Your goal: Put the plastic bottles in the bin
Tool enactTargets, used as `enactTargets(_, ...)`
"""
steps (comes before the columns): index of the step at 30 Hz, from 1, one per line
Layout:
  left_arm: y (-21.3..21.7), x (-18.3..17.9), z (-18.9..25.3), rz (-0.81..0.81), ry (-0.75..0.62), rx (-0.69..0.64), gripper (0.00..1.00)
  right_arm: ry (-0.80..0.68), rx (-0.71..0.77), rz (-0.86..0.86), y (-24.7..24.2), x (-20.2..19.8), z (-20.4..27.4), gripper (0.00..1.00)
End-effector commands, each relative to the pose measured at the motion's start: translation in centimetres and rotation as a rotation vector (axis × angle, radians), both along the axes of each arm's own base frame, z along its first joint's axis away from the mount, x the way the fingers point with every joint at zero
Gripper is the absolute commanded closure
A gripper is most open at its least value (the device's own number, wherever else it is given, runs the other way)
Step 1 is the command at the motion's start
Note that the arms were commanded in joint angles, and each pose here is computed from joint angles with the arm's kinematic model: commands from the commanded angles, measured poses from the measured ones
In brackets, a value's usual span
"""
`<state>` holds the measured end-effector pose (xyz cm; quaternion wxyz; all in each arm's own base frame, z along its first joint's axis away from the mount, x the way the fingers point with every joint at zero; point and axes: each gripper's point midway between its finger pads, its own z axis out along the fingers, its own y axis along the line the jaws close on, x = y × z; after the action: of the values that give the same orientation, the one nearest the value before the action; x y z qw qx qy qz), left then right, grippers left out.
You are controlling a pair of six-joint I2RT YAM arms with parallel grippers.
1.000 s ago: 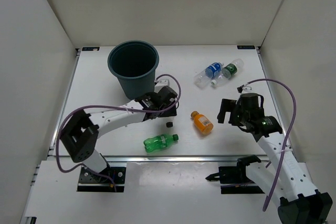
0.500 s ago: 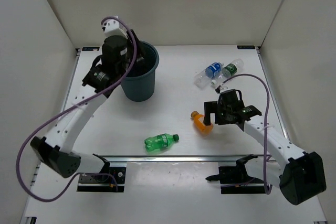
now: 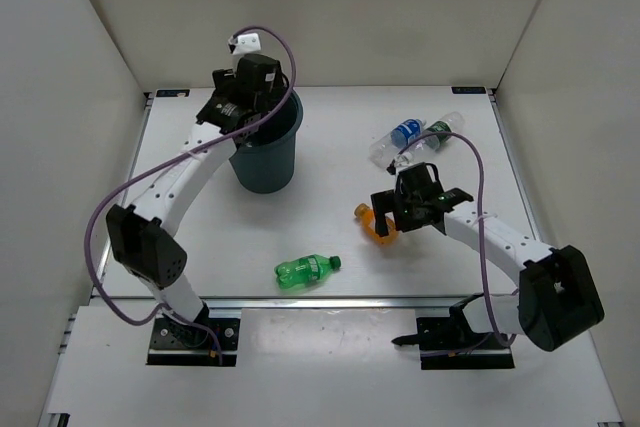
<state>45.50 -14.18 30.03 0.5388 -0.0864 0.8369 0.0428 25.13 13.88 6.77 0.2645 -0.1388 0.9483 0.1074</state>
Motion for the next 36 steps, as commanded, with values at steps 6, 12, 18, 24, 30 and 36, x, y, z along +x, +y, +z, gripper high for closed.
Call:
enactTargets(6,-3.8,-11.6,4.4,-0.404,-0.028,-0.092,0.01,-0.089,0.031,0.137,3.4,1.6,0.1,0.01)
enactTargets(12,-3.3,-20.7,-7.4,-0.558,0.255,-0.188,0.02,-0.193,-0.068,0.203,4.3,3.6,-0.1,0.01)
enactTargets(18,1.2,-25.9,-13.8,-0.452,0.398,-0.227,0.01,-0.143,-0.338,0.228,0.9,5.3,-0.9,0.01)
enactTargets(24,3.1,-27.9,-14.6,-0.408,0.375,-0.268,0.02,-0.161,-0.409,0.55,1.7,4.3,0.1,0.01)
enactTargets(30,2.5,-28.3,-14.9,-0.428,0.392,-0.278,0.02,-0.521,-0.409,0.816,5.4,6.5,2.9,0.01)
enactTargets(36,2.6,-28.3,-15.6,-0.417,0.425,-0.275,0.01,-0.676,-0.271,0.746,8.0,9.2,7.4,0.01)
